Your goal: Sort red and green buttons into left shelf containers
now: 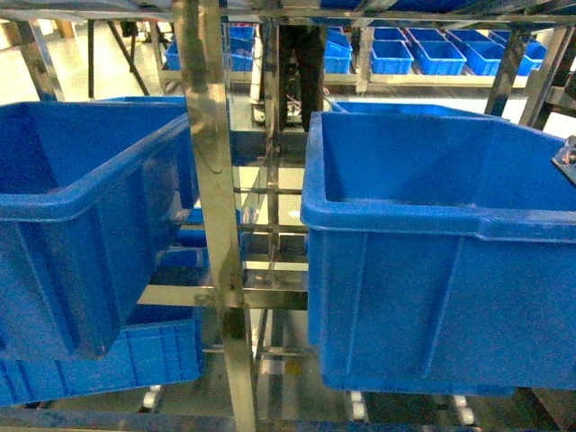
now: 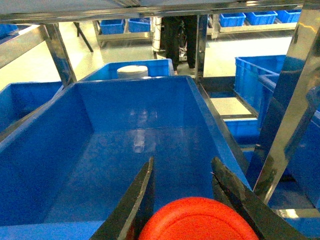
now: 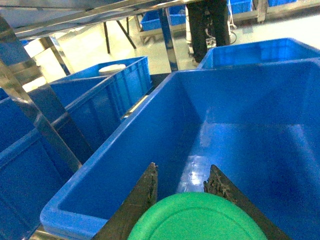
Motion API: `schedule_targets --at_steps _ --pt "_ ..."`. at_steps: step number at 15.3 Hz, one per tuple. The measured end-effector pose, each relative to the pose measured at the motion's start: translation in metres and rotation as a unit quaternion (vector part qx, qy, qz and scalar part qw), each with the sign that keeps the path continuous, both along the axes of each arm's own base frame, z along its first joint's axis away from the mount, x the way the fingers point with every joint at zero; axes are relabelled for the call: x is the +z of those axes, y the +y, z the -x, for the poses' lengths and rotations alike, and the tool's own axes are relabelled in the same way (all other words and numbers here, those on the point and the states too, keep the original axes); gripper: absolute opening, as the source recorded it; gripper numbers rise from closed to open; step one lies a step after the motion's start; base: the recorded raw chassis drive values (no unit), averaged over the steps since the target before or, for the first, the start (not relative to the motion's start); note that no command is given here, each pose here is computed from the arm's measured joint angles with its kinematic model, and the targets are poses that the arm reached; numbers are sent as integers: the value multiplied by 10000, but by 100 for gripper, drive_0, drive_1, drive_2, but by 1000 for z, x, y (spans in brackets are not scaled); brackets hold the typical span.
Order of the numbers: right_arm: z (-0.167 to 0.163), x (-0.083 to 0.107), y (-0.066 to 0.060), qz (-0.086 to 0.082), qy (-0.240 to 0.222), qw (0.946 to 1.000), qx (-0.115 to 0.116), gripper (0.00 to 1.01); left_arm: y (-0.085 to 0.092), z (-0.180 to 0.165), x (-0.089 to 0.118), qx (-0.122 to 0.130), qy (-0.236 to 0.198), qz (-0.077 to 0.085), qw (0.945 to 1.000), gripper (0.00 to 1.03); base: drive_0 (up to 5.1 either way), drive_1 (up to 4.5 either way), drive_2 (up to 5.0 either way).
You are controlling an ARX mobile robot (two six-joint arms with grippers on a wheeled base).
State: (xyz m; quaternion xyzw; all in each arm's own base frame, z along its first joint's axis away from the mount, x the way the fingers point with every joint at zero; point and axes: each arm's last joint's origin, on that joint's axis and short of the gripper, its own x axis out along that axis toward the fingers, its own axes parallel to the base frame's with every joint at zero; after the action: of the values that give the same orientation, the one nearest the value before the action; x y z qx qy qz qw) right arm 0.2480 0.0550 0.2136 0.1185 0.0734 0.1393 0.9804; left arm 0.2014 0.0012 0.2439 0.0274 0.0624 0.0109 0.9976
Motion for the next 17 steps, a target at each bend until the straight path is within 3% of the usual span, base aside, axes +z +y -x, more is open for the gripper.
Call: schedule_targets --at_steps 2,5,10,11,12,15,17 --pt "-4 9 0 -153 243 9996 32 27 0 0 0 0 0 2 10000 31 0 0 0" --pt "-12 19 1 -252 169 9995 18 27 0 0 0 2 0 0 10000 31 0 0 0" --pt "-30 29 2 -260 121 9994 -186 27 0 0 0 0 0 0 10000 31 0 0 0" --pt "-72 1 -18 31 899 9918 -905 27 0 0 0 2 -2 0 10000 31 0 0 0" --pt "-116 -26 -42 410 1018 9775 -1804 27 0 0 0 -5 -2 2 10000 31 0 0 0" --pt "-117 -19 -44 514 620 9798 -1831 60 0 0 0 -8 -2 0 10000 31 0 0 0" --pt "-86 -10 -34 567 272 9847 -1628 84 0 0 0 -2 -8 2 10000 31 0 0 0"
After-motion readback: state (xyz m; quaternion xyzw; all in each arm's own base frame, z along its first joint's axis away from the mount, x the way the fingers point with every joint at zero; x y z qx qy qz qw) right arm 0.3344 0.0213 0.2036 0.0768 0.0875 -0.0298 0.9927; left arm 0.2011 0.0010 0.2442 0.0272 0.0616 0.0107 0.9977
